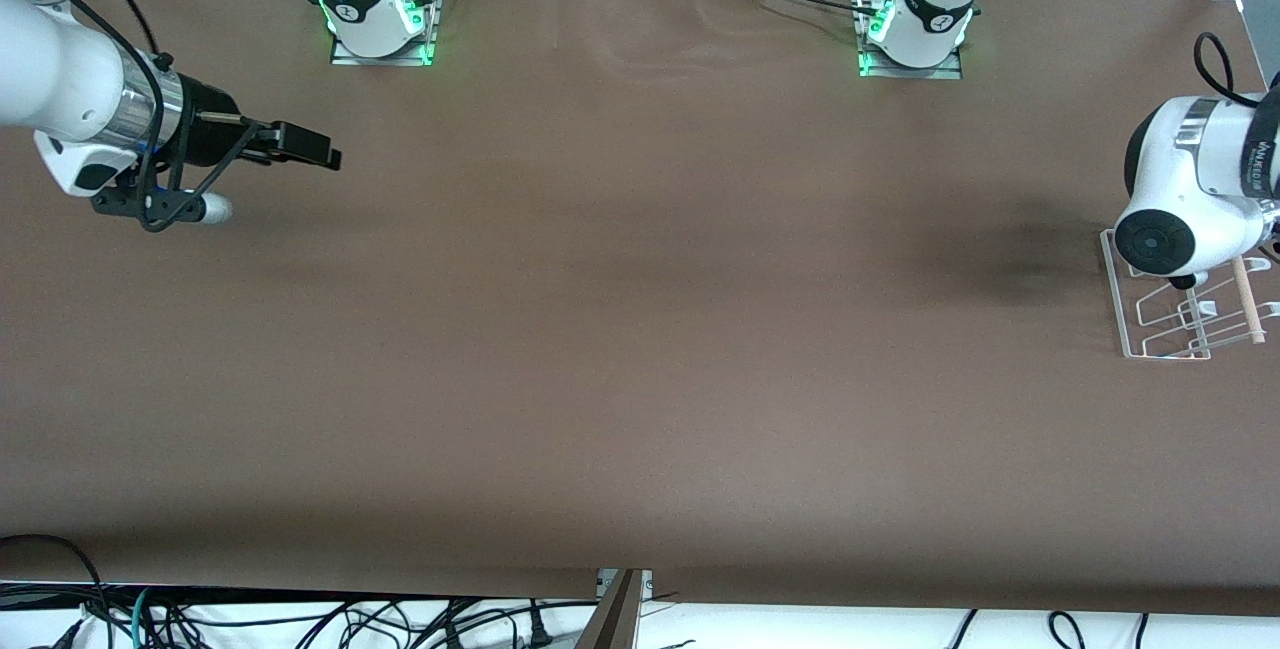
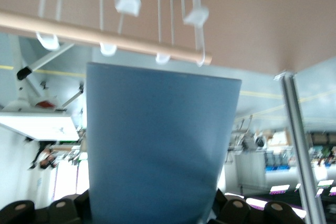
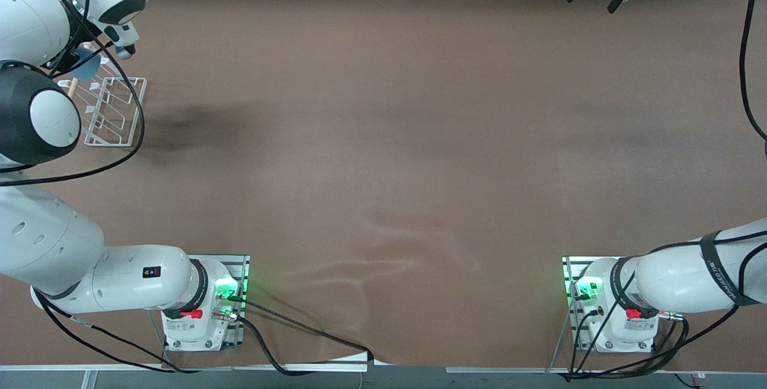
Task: Transfer cup to left arm and place on rack
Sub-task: 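Lower the cup onto a rack peg with the left gripper, then open the left gripper and lift it away from the rack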
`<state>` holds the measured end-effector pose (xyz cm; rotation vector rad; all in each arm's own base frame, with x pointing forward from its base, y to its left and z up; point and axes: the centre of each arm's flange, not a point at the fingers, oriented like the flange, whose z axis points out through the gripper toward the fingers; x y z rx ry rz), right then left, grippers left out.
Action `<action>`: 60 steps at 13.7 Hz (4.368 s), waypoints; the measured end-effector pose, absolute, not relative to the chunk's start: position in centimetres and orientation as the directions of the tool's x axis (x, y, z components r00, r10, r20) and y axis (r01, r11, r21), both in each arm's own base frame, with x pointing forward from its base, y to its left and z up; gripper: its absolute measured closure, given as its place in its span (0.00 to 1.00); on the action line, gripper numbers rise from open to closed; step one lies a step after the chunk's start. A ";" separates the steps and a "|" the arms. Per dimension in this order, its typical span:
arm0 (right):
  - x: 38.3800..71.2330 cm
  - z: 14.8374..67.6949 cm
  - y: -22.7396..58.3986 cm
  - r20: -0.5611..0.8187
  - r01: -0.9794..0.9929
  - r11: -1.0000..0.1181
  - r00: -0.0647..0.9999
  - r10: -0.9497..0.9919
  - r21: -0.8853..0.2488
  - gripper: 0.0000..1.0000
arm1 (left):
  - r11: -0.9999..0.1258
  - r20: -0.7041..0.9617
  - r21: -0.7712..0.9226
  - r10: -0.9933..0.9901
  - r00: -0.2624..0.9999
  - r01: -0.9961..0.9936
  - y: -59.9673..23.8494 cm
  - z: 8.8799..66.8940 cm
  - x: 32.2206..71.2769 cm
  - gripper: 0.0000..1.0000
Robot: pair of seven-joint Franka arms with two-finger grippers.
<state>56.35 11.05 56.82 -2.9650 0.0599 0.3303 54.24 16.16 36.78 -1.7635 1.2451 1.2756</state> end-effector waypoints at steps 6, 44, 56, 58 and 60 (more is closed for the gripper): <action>57.3 57.0 9.0 -0.128 0.169 -0.985 0.977 0.170 -0.020 0.01 | -0.150 -0.962 0.130 -0.259 -0.089 -0.980 18.7 31.9 51.8 0.32; 58.6 63.2 8.4 0.034 0.194 -0.981 0.980 0.195 0.012 0.01 | -0.065 -0.958 0.020 -0.286 -0.001 -0.998 17.2 27.6 48.1 0.00; 60.6 59.4 6.8 -0.014 0.160 -0.987 0.987 0.160 0.013 0.01 | -0.796 -0.493 -0.196 -0.426 0.759 -0.573 5.6 51.2 54.4 0.00; 60.5 59.6 7.0 -0.010 0.165 -0.986 0.986 0.164 0.013 0.01 | -0.862 -0.396 -0.185 -0.375 0.838 -0.472 3.2 54.3 54.9 0.00; 60.5 59.6 7.1 -0.010 0.165 -0.986 0.986 0.165 0.013 0.01 | -0.920 -0.296 -0.129 -0.320 0.900 -0.370 1.6 56.6 55.2 0.00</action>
